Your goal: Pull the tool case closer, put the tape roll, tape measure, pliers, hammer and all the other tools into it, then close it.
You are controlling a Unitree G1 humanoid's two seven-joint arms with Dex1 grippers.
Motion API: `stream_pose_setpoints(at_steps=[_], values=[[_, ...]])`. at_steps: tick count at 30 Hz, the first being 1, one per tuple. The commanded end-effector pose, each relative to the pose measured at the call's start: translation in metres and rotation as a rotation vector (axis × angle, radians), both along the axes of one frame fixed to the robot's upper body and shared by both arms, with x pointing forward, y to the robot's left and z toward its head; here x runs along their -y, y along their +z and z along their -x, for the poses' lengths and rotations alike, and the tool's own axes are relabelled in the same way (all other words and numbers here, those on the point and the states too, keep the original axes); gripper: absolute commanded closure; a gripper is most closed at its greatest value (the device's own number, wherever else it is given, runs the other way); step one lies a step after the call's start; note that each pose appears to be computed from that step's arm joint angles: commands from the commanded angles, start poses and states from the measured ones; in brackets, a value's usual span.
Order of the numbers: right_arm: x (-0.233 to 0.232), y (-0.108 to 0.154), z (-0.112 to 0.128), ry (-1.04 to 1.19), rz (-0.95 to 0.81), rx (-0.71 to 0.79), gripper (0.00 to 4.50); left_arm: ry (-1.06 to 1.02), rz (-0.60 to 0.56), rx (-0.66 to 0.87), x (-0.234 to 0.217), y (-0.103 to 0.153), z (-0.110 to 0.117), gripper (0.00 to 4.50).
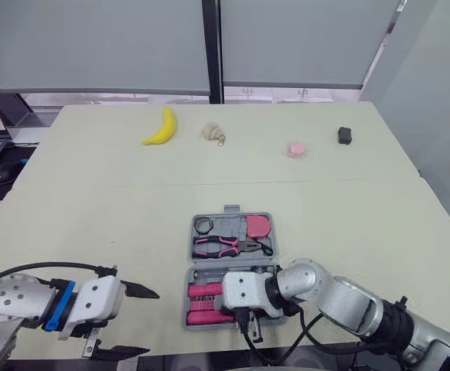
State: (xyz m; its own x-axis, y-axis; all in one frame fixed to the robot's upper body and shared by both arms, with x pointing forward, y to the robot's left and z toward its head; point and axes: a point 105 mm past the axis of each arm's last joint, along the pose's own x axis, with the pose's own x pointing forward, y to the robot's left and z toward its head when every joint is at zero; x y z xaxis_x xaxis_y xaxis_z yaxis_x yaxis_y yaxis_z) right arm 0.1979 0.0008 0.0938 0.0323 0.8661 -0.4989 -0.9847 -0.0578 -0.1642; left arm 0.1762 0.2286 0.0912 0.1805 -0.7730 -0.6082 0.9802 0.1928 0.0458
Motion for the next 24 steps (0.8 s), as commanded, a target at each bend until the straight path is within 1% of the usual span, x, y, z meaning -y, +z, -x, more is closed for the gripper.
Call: stream_pose_setpoints(at_steps=[1, 4, 7, 9, 11, 13, 15, 19, 24], values=[[0.034, 0.024, -0.013, -0.089, -0.070, 0.107, 4.48, 0.159, 0.007, 0.046, -0.009, -0.001, -0.023, 0.00], [0.070, 0.022, -0.026, -0.209, -0.049, 0.149, 4.48, 0.206, 0.052, 0.076, -0.008, -0.002, -0.038, 0.00], [0.117, 0.010, -0.043, -0.363, 0.055, 0.166, 4.50, 0.212, 0.094, 0.107, -0.006, -0.005, -0.051, 0.61], [0.137, 0.003, -0.052, -0.441, 0.095, 0.184, 4.50, 0.219, 0.090, 0.127, -0.006, -0.010, -0.058, 1.21], [0.146, -0.005, -0.057, -0.474, 0.131, 0.205, 4.50, 0.206, 0.063, 0.139, -0.008, -0.019, -0.063, 1.86], [0.147, -0.012, -0.061, -0.484, 0.147, 0.213, 4.50, 0.173, 0.017, 0.136, -0.010, -0.031, -0.063, 2.53], [0.145, -0.018, -0.062, -0.477, 0.152, 0.204, 4.50, 0.161, -0.005, 0.136, -0.012, -0.040, -0.064, 3.18], [0.137, -0.039, -0.063, -0.437, 0.187, 0.154, 4.50, 0.157, -0.009, 0.145, -0.005, -0.058, -0.071, 4.49], [0.133, -0.052, -0.068, -0.411, 0.205, 0.130, 4.50, 0.136, 0.009, 0.160, 0.013, -0.067, -0.079, 4.49]])
